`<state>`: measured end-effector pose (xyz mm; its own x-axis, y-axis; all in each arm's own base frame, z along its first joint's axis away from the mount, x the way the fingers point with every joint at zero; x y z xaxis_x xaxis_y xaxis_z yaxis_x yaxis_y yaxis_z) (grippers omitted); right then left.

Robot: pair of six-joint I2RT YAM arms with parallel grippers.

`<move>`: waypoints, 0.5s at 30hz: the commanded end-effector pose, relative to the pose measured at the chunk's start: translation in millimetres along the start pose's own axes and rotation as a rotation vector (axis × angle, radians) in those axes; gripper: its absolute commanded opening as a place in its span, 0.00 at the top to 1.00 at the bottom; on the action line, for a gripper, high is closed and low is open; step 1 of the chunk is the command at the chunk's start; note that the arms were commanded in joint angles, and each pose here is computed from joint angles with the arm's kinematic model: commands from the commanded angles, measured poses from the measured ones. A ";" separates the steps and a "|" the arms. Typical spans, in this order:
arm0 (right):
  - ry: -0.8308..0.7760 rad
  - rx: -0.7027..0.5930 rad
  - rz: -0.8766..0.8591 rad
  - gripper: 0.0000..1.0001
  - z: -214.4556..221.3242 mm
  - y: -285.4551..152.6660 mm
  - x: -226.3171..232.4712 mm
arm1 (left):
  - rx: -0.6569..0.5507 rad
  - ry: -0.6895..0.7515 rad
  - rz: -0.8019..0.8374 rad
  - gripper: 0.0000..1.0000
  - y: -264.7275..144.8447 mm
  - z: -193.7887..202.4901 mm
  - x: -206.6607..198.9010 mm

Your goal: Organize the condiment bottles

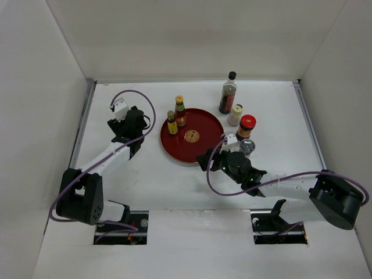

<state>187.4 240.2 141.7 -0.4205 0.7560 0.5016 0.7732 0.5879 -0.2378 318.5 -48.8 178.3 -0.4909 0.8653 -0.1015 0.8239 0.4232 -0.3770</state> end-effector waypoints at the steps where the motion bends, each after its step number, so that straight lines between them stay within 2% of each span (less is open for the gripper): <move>1: 0.024 -0.047 -0.042 0.26 -11.9 5.7 9.8 | -0.025 -0.056 -0.006 0.28 15.6 -9.4 -1.3; 7: 0.019 -0.048 -0.057 0.24 -11.4 3.2 13.2 | 0.019 -0.048 0.015 0.33 28.4 3.4 -3.3; 9: 0.018 -0.041 -0.054 0.24 -10.1 3.2 12.5 | 0.022 -0.047 0.013 0.40 30.1 7.2 -3.0; 12: 0.018 -0.055 -0.058 0.24 -13.0 2.6 13.6 | 0.015 -0.055 0.026 0.56 29.1 6.9 -5.1; 15: 0.018 -0.044 -0.054 0.24 -10.4 3.5 12.6 | -0.013 -0.067 0.030 0.63 18.1 -0.5 -1.4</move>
<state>187.1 240.7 140.8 -0.4214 0.7565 0.5001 0.7714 0.5890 -0.2410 334.3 -39.3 148.2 -0.4988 0.8616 -0.0938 0.7976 0.4140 -0.4386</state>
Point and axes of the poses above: each gripper's point midway between its finger pads, its own y axis out along the fingers, its own x axis along the line the jaws close on, z = x × y, the point moved 8 cm from there along -y, back along the fingers, and after that the axes turned 4 degrees about y, right-handed, at the moved point
